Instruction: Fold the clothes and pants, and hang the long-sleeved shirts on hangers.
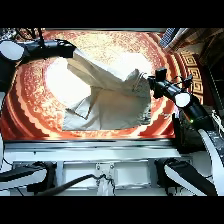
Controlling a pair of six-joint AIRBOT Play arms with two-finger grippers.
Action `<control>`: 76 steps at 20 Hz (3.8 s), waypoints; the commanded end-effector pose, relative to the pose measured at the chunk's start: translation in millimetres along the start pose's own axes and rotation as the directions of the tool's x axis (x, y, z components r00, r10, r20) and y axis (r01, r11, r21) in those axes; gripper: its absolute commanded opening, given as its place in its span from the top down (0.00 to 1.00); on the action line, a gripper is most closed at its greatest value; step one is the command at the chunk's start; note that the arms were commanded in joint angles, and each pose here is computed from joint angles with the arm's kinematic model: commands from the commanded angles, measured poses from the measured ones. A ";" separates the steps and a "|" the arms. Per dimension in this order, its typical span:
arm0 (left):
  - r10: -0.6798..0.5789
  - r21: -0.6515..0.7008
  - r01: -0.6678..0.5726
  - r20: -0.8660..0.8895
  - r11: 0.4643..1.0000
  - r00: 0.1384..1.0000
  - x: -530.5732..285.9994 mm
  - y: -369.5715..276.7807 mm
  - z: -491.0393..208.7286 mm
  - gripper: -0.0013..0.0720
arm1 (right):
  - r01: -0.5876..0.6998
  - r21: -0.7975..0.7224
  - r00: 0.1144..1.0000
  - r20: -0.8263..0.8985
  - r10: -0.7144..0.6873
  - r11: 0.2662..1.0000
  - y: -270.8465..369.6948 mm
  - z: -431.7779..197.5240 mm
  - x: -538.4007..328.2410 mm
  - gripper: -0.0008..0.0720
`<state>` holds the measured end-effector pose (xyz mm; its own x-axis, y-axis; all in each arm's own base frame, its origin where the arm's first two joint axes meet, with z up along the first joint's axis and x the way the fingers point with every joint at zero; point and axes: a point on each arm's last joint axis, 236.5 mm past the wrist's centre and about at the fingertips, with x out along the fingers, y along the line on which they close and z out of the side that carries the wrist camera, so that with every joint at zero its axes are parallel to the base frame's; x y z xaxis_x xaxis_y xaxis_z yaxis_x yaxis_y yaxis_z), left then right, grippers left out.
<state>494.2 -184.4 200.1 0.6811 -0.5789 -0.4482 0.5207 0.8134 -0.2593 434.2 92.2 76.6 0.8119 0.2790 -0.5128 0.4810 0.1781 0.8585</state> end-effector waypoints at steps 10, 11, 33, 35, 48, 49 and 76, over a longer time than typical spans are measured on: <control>0.030 -0.038 -0.038 -0.181 0.999 0.983 -84.5 -32.1 -106.7 0.98 | 0.172 -0.659 0.918 -0.163 -0.362 0.732 -84.2 -27.8 -79.1 0.97; 0.030 -0.055 -0.042 -0.205 0.998 0.978 -88.6 -33.5 -130.4 0.98 | 0.173 -0.684 0.900 -0.183 -0.396 0.709 -96.0 -32.8 -85.5 0.97; -0.061 -0.228 -0.100 -0.607 0.969 0.792 -121.6 -47.2 -376.1 0.95 | 0.136 -0.930 0.645 -0.178 -0.743 0.341 -225.2 -36.0 -130.0 0.97; -0.061 -0.229 -0.104 -0.616 0.968 0.786 -122.6 -46.9 -381.7 0.65 | 0.123 -0.932 0.626 -0.194 -0.755 0.341 -228.0 -39.7 -134.4 0.90; -0.172 -0.493 0.028 -0.248 0.869 0.953 -91.6 -78.5 -259.3 0.39 | 0.221 -0.800 0.782 -0.196 -0.591 0.557 -198.2 6.9 -94.3 0.13; -0.186 -0.501 0.050 -0.227 0.864 0.956 -91.0 -81.9 -254.3 0.39 | 0.212 -0.774 0.803 -0.211 -0.558 0.597 -195.5 12.3 -86.3 0.13; -0.226 -0.508 0.093 -0.208 0.856 0.952 -88.9 -97.3 -249.8 0.39 | 0.061 -0.671 0.796 -0.414 -0.442 0.739 -213.7 -3.6 -52.1 0.45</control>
<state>254.3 -197.7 51.0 0.4230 -0.7229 -0.5464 0.2463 0.6720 -0.6984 282.2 36.7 -85.3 0.2721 0.5081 -0.8172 0.1766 0.8084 0.5615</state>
